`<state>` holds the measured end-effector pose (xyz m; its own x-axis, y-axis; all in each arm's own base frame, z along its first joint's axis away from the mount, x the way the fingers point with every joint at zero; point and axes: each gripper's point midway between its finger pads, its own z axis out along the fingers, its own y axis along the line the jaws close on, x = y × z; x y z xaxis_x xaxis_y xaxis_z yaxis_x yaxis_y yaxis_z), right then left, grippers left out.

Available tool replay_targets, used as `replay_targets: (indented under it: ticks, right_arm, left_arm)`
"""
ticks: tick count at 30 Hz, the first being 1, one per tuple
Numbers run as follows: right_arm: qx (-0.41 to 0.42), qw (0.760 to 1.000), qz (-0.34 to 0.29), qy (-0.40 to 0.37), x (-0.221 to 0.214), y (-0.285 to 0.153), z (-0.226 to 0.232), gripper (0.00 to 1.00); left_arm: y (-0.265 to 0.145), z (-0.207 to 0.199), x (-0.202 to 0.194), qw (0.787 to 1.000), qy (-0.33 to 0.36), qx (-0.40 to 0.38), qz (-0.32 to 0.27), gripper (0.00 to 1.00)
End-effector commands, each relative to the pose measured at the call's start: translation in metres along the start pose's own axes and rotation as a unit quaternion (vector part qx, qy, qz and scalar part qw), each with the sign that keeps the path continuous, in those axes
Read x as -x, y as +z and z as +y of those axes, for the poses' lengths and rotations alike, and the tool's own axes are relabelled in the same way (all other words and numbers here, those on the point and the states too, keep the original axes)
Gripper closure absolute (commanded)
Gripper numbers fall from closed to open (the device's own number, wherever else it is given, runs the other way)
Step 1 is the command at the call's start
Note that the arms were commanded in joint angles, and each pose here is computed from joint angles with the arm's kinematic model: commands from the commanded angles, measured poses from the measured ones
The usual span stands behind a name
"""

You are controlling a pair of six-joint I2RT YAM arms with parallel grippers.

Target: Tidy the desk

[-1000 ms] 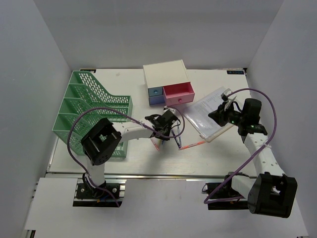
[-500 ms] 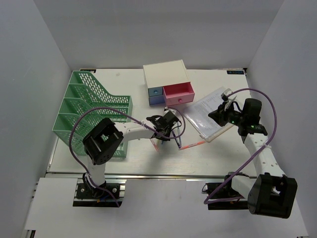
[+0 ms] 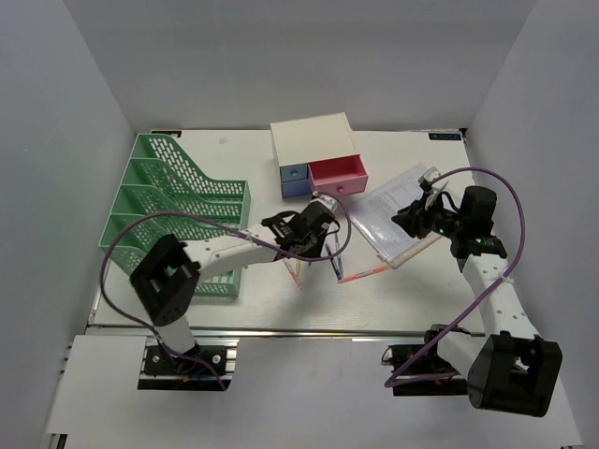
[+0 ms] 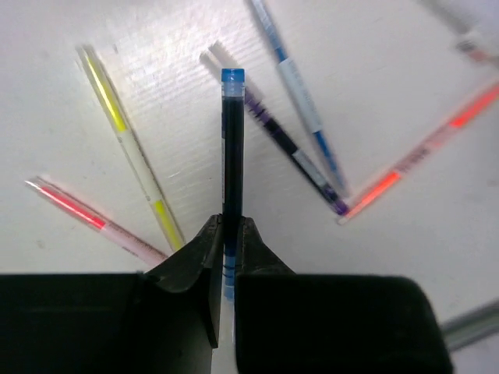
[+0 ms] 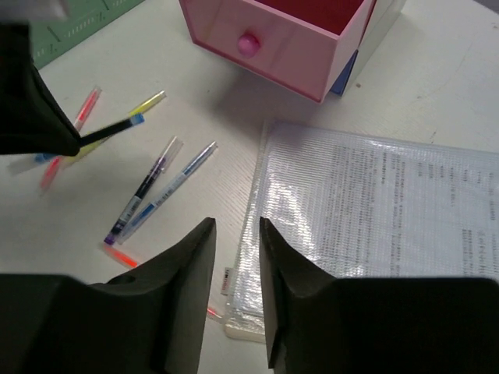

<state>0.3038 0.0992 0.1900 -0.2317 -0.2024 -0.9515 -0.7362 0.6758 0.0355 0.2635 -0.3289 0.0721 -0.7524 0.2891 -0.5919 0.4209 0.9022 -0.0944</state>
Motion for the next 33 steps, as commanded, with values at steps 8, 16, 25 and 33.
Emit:
replay_targets:
  ticks: [8, 16, 25, 33]
  right_arm:
    - [0.055, 0.997, -0.02, -0.053, 0.015, -0.004, 0.017, 1.0]
    - [0.061, 0.996, -0.02, -0.064, 0.014, -0.006, 0.02, 1.0]
    - [0.068, 0.995, -0.026, -0.068, 0.016, -0.006, 0.025, 1.0]
    - [0.066, 0.995, -0.028, -0.071, 0.016, -0.007, 0.025, 1.0]
  left_arm:
    - [-0.119, -0.04, 0.087, 0.913, 0.308, -0.186, -0.194, 1.0]
    - [-0.11, -0.033, 0.181, 0.85, 0.443, -0.106, -0.263, 1.0]
    - [-0.059, -0.013, 0.27, 0.84, 0.419, -0.072, -0.338, 1.0]
    - [-0.02, 0.007, 0.286, 0.847, 0.394, -0.033, -0.355, 1.0]
